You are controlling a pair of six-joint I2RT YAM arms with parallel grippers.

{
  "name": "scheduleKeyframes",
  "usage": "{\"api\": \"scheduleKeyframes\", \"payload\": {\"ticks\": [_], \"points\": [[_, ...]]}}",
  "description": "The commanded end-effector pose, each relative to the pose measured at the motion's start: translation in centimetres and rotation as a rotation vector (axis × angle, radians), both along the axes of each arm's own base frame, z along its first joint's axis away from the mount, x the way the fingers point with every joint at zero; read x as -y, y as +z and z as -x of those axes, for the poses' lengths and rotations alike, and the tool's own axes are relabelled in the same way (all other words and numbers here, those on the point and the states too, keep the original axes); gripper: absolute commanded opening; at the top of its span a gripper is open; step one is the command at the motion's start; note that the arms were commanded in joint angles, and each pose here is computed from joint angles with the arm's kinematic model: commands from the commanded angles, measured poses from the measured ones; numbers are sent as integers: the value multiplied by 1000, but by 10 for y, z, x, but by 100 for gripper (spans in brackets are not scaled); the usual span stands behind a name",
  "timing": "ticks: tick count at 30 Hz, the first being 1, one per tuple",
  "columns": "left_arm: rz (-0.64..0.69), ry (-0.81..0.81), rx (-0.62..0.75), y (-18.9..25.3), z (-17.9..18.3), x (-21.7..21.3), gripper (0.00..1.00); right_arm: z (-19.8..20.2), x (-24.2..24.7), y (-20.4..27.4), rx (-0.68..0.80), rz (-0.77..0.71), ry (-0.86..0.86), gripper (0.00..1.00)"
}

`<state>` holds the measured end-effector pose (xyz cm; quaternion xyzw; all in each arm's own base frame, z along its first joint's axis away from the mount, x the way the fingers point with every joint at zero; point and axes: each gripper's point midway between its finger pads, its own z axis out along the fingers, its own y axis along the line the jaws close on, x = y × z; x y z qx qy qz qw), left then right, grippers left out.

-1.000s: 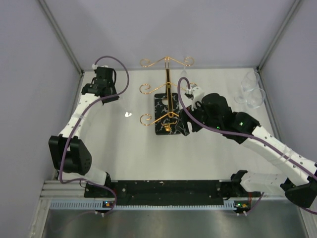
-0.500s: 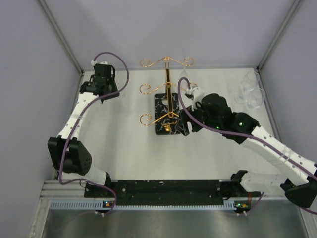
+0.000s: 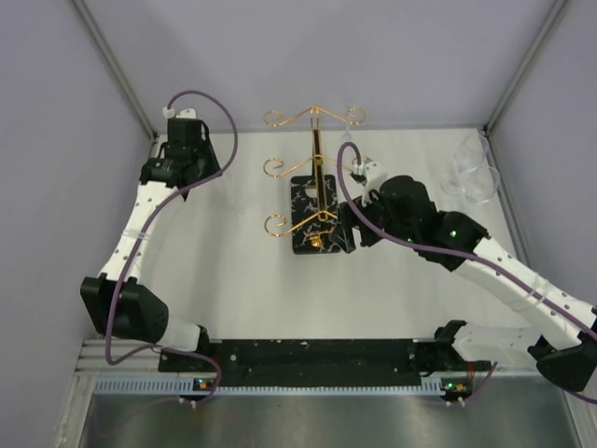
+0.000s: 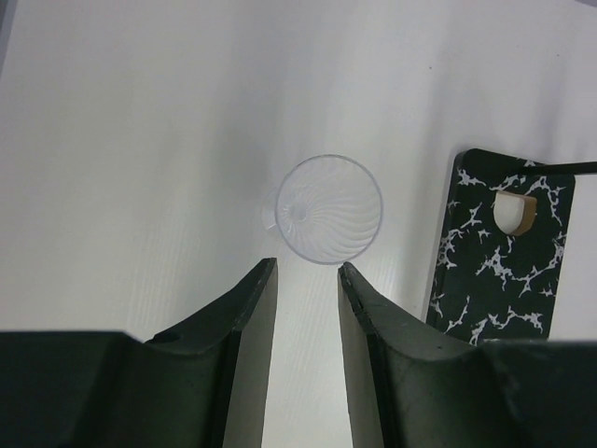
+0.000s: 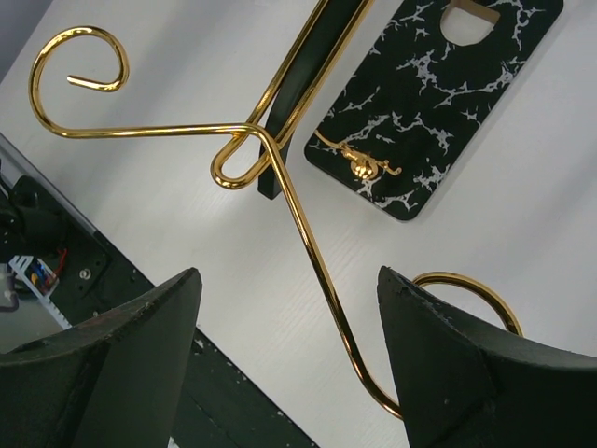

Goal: Take the wine glass off the wine glass rack

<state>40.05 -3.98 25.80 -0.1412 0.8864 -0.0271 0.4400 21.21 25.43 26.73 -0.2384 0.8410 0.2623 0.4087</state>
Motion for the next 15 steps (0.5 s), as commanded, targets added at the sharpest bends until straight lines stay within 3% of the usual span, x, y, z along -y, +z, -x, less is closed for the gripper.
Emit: {"api": "scheduleKeyframes", "payload": {"ticks": [1,15], "points": [[65,-35,127,36,2,10,38,-24,7,48,109,-112,-130,77],[262,-249,296,70,52,52,43,-92,56,155,346,-259,-511,78]]}}
